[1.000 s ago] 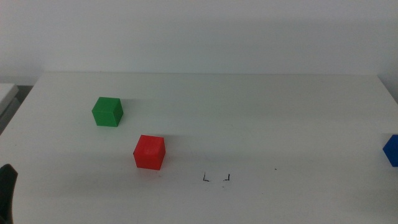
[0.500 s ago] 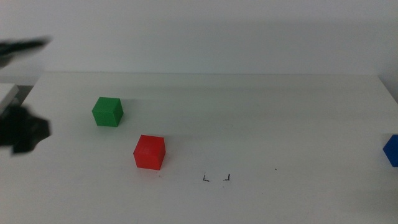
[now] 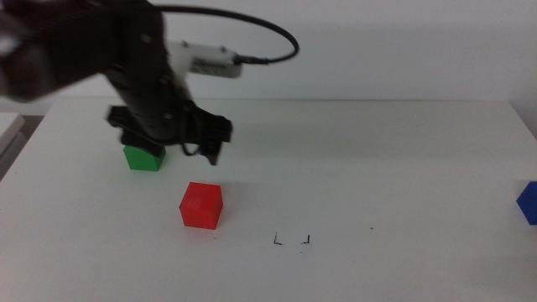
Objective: Stack red cubes first, then green, then blue cubes in a specific spot.
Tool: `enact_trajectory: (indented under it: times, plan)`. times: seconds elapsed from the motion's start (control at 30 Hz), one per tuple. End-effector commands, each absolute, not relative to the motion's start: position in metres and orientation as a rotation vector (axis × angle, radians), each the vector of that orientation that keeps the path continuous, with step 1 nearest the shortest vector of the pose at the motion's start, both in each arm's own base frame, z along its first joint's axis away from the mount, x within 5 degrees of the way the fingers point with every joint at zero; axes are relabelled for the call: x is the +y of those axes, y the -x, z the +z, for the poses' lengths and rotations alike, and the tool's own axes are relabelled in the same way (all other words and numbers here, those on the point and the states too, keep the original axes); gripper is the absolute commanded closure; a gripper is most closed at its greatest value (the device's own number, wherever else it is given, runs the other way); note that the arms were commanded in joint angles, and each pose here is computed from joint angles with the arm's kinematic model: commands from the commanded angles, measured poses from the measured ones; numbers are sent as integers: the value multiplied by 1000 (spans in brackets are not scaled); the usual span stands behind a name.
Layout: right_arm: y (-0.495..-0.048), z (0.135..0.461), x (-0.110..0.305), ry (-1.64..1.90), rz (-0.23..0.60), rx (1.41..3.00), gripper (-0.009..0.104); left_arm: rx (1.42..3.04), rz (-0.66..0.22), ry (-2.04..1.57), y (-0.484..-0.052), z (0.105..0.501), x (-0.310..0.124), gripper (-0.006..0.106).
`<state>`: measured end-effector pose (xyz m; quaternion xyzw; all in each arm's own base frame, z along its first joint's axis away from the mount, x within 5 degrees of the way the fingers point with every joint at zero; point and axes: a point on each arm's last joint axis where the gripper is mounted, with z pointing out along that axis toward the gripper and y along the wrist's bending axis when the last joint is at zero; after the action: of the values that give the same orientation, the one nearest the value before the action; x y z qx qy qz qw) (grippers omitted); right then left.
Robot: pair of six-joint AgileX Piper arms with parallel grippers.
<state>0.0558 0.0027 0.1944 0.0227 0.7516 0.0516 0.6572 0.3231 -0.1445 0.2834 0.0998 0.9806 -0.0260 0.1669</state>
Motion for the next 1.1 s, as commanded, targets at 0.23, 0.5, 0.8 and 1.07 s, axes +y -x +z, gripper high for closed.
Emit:
enact_trajectory:
  times: [0.23,0.5,0.8,1.07]
  plan:
    - [-56,194,2,-48,103,1693,2,2867,-88,-250,-354,227,-158,7]
    - [-56,194,2,-48,103,1693,2,2940,-67,-249,-361,194,-162,10]
    - [-56,194,2,-48,103,1693,2,2999,-114,-209,-362,176,-167,59]
    - [-56,194,2,-48,103,1693,2,2931,-50,-113,-340,231,-236,86]
